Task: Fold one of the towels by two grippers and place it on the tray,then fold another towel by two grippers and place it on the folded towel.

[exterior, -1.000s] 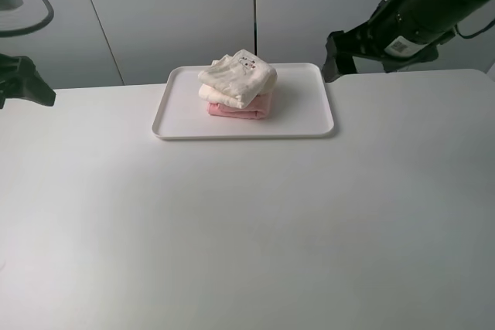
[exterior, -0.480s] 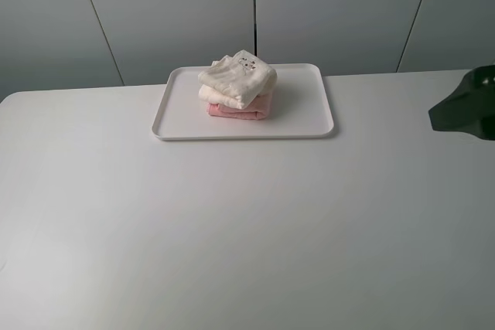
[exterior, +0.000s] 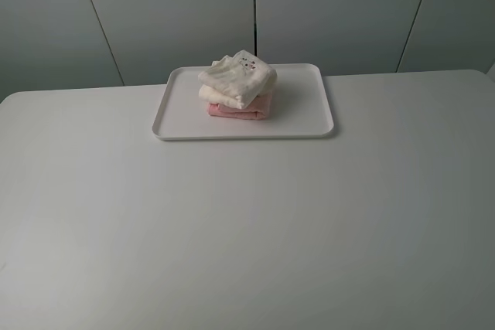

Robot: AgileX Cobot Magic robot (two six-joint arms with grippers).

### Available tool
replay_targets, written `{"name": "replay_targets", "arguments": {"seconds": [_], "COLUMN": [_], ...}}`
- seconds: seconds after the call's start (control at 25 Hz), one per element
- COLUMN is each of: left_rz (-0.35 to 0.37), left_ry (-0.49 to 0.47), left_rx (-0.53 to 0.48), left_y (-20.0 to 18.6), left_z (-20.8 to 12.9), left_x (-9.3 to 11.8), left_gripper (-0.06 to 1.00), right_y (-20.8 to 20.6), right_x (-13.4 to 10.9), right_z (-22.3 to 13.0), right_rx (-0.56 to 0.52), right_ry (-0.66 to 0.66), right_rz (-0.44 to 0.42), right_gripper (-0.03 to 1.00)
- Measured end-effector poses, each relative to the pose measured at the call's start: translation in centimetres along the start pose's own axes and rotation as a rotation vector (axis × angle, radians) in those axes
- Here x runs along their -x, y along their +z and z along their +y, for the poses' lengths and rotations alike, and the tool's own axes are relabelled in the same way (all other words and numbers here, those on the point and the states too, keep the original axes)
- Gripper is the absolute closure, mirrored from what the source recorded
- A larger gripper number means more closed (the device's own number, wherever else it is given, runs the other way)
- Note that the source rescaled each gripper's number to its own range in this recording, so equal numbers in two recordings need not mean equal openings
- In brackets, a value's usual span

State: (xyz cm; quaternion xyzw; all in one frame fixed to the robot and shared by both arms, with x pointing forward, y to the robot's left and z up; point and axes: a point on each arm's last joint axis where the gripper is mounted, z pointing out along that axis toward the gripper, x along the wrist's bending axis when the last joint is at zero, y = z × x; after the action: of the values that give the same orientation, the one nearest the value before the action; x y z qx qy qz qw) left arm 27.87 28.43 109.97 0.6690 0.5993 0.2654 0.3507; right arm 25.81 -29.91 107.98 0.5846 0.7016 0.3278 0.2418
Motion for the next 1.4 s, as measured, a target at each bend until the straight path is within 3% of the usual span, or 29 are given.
{"name": "replay_targets", "arguments": {"seconds": [0.36, 0.68, 1.0, 1.4], "left_rz": [0.013, 0.031, 0.136, 0.145], "left_ry": [0.009, 0.001, -0.093, -0.1], "left_rx": [0.13, 0.196, 0.201, 0.201], "left_y": [-1.5, -0.9, -1.1, -1.1], "left_z": [-4.5, -6.2, -6.4, -6.4], "left_x": [0.8, 0.7, -0.3, -0.4], "left_gripper": [-0.04, -0.04, -0.04, -0.04], "right_y": [-0.5, -0.2, -0.2, -0.2], "right_x": [0.5, -0.1, -0.3, -0.4], "right_z": [-3.9, -3.9, -3.9, -3.9], "right_rx": [0.2, 0.224, 0.224, 0.225], "right_ry": [-0.067, -0.057, -0.079, -0.073], "right_rz": [0.021, 0.085, 0.11, 0.105], "right_gripper": [-0.03, -0.03, -0.03, -0.03]}}
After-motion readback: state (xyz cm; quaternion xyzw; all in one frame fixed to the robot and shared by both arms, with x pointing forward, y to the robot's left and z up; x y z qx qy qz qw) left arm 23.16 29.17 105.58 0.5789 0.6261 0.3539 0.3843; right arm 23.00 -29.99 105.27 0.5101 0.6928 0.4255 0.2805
